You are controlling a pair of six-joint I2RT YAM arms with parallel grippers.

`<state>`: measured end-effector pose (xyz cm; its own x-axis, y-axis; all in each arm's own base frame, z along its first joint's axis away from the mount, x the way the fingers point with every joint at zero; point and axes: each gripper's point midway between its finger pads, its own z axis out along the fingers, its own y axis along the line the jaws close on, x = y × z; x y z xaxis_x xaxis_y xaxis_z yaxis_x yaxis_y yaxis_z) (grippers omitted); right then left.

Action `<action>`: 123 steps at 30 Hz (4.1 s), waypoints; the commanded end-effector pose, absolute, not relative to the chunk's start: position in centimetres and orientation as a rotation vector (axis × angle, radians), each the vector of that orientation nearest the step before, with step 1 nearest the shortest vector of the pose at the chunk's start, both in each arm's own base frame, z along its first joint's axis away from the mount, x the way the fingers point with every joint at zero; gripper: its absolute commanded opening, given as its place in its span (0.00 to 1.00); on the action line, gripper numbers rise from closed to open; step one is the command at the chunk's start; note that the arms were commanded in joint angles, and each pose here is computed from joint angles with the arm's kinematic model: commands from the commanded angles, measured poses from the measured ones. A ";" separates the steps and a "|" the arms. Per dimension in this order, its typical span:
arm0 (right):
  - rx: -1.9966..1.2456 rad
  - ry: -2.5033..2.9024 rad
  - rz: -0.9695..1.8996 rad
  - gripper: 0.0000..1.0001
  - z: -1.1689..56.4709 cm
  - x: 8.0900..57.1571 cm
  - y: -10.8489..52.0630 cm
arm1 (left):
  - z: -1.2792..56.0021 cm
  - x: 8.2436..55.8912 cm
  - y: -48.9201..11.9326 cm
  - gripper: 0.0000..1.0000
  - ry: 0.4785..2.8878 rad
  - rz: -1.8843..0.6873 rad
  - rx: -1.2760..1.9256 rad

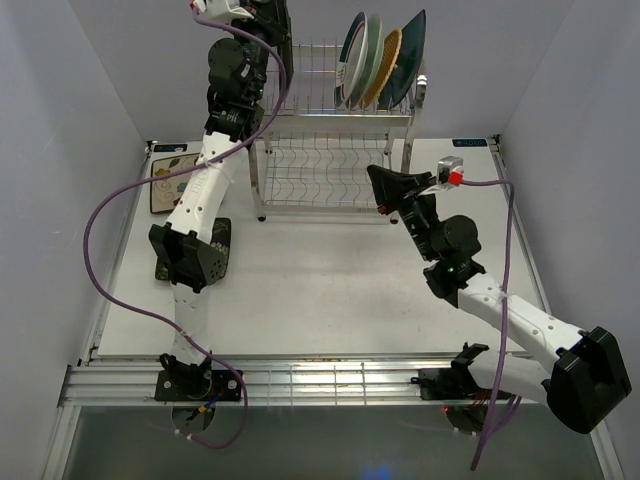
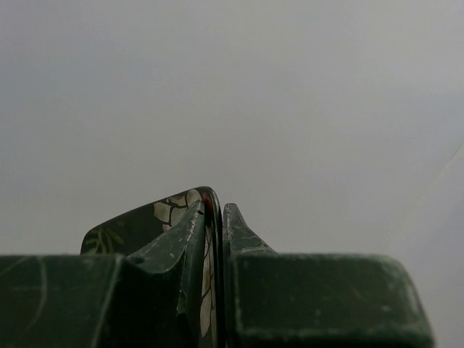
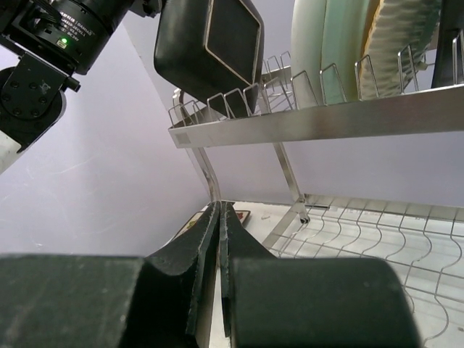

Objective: Load the plates into the dish rack
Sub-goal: Insert the plate into the dish rack.

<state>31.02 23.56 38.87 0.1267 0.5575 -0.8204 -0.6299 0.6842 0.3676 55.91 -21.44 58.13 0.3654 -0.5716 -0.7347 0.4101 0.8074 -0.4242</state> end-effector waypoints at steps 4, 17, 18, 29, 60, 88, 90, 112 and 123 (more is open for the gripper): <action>-0.047 1.113 0.850 0.08 39.3 30.8 22.7 | 56.9 57.0 -19.1 0.00 1.061 -0.673 -0.115; -0.029 1.116 0.859 0.08 38.2 30.6 22.4 | 54.7 56.9 -18.4 0.04 1.105 -0.674 0.004; -0.028 1.116 0.859 0.08 38.2 30.6 22.4 | 54.8 56.8 -18.5 0.01 1.104 -0.676 0.011; -0.024 1.136 0.861 0.08 37.4 31.0 22.7 | 54.7 55.7 -18.7 0.25 1.107 -0.662 0.061; 0.002 1.174 0.854 0.08 35.8 31.4 22.6 | 53.8 50.2 -20.5 0.70 1.097 -0.457 0.331; 0.000 1.201 0.864 0.08 34.9 31.6 23.0 | 49.8 52.0 -23.3 0.69 1.229 -0.057 0.454; 0.004 1.200 0.862 0.08 35.0 31.6 22.8 | 49.8 51.9 -23.1 0.68 1.230 -0.041 0.456; 0.022 1.215 0.849 0.09 34.2 31.8 22.4 | 50.0 51.2 -24.8 0.00 1.255 -0.078 0.522; 0.031 1.209 0.842 0.09 34.0 31.3 21.5 | 54.2 50.1 -24.2 0.00 1.178 -0.167 0.367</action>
<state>31.70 22.65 32.28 0.0404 0.5518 -0.8330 -0.5522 0.7071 0.4417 52.70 -24.75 47.17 0.2414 0.1952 -0.9506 0.3459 0.8979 0.2723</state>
